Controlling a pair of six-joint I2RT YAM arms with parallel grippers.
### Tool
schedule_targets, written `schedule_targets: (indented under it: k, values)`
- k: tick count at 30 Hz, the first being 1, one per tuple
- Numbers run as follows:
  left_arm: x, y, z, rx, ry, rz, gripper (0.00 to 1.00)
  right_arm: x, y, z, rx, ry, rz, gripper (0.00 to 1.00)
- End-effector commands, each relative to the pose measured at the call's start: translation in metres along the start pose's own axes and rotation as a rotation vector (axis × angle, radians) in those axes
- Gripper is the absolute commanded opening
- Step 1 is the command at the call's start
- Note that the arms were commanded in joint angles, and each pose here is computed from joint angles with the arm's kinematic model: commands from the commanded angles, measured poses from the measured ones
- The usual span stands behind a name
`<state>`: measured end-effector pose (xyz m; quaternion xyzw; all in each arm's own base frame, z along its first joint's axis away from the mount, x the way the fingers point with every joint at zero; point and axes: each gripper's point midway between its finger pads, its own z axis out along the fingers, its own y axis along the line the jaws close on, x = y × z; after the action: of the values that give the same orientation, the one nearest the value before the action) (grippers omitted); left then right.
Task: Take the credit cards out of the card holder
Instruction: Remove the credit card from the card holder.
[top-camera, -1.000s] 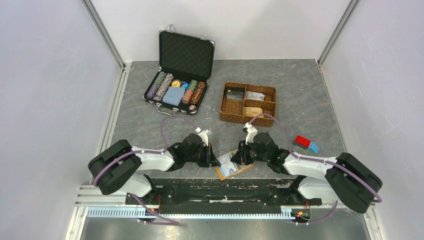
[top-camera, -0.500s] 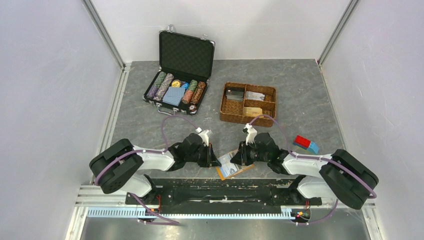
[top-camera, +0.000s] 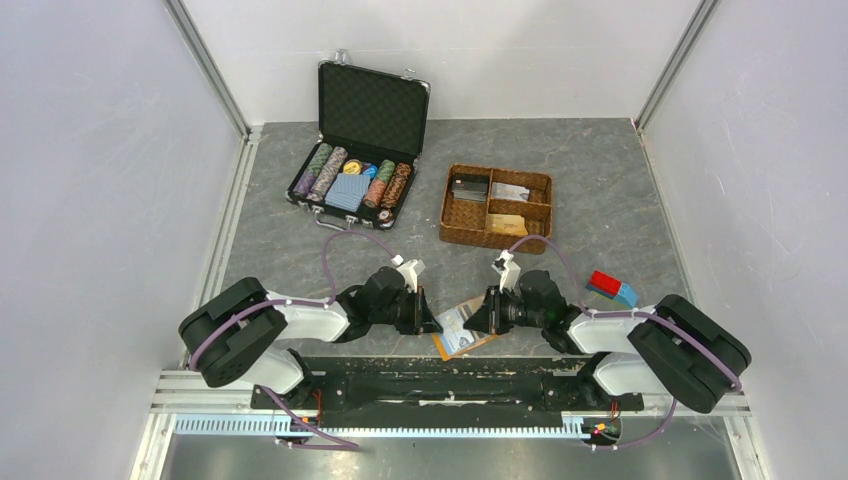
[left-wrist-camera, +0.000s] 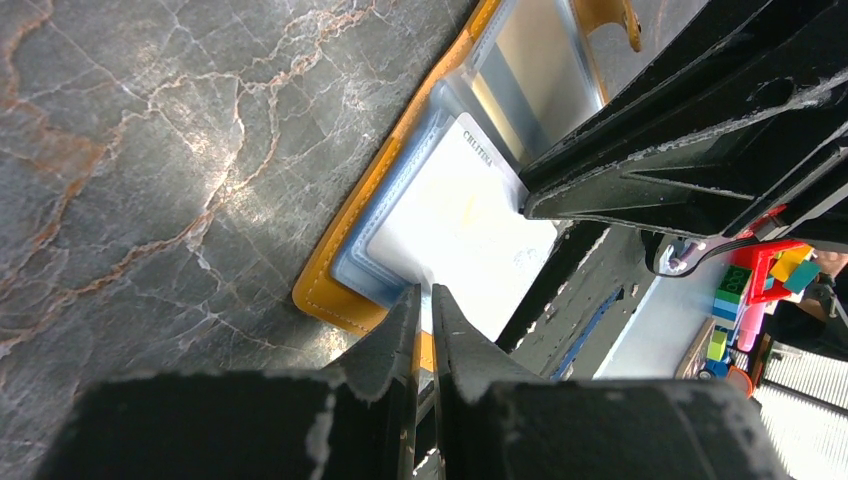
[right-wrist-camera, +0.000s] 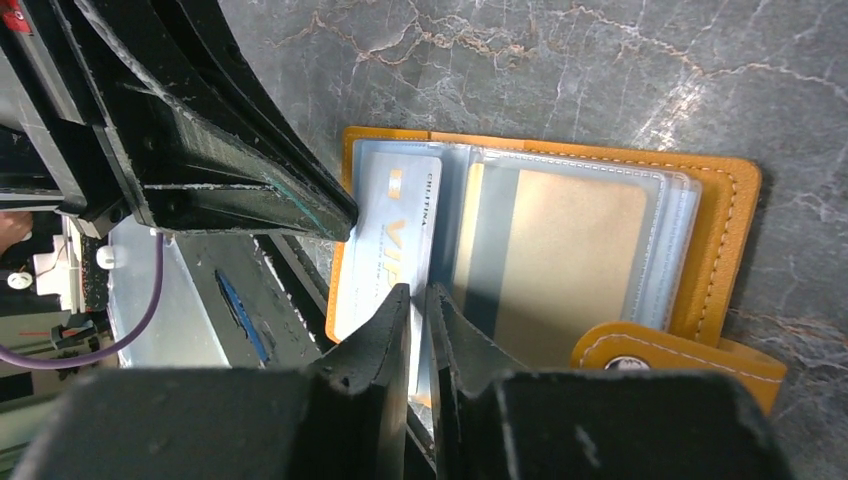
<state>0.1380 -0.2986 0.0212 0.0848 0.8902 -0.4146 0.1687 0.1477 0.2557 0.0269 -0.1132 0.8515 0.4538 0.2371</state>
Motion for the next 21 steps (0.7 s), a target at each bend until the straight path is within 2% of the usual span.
schedule_targets:
  k: [1,6,10,21]
  values:
    - [0.011,0.019,0.001,-0.054,0.027,0.041,0.15,-0.006,0.017,0.0,-0.091,-0.02,-0.006,0.12]
    - [0.013,0.022,0.002,-0.062,0.032,0.037,0.16,-0.005,0.021,-0.003,-0.134,-0.03,0.017,0.0]
    - [0.015,0.035,0.003,-0.124,0.04,0.026,0.17,-0.007,0.021,-0.01,-0.157,-0.048,0.03,0.0]
    - [0.02,0.041,0.008,-0.139,0.065,0.013,0.18,-0.013,0.002,-0.024,-0.086,-0.093,0.034,0.0]
